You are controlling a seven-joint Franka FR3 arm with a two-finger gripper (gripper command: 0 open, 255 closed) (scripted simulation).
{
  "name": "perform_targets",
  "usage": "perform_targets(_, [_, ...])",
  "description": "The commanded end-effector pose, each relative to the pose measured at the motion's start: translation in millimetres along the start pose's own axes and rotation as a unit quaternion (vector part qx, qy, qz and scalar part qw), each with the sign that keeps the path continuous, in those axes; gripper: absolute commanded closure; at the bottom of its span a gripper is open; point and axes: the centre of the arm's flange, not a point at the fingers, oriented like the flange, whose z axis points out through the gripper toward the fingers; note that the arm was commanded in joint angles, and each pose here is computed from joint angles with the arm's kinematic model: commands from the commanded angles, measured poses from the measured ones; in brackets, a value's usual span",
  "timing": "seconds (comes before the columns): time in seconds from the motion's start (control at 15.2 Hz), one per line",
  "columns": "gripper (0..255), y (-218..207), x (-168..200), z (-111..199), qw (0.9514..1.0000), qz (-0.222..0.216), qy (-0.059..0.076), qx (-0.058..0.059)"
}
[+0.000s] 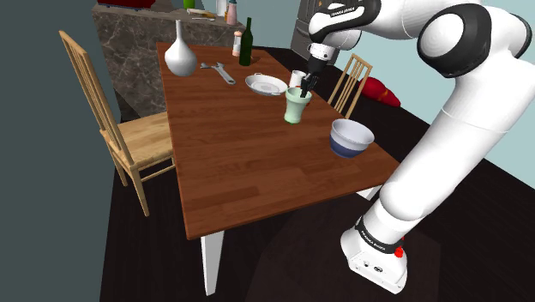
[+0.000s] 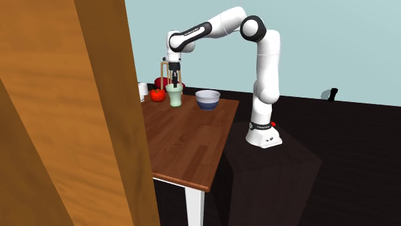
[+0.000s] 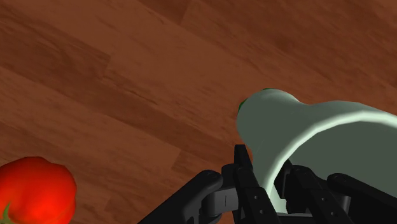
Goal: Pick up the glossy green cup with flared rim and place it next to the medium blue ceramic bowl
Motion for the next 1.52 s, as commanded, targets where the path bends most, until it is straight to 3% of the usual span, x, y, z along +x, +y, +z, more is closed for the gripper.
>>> perform_targets(0.0, [255,0,-1,10,1.0,0.0,0.0,0.0])
perform_targets(0.73, [255,8,-3,69,1.0,0.0,0.0,0.0])
perform_targets(1.19, [255,8,-3,69,1.0,0.0,0.0,0.0])
perform_targets(1.25, [0,8,-3,69,1.0,0.0,0.0,0.0])
perform_targets(1.45, [0,8,-3,69,1.0,0.0,0.0,0.0])
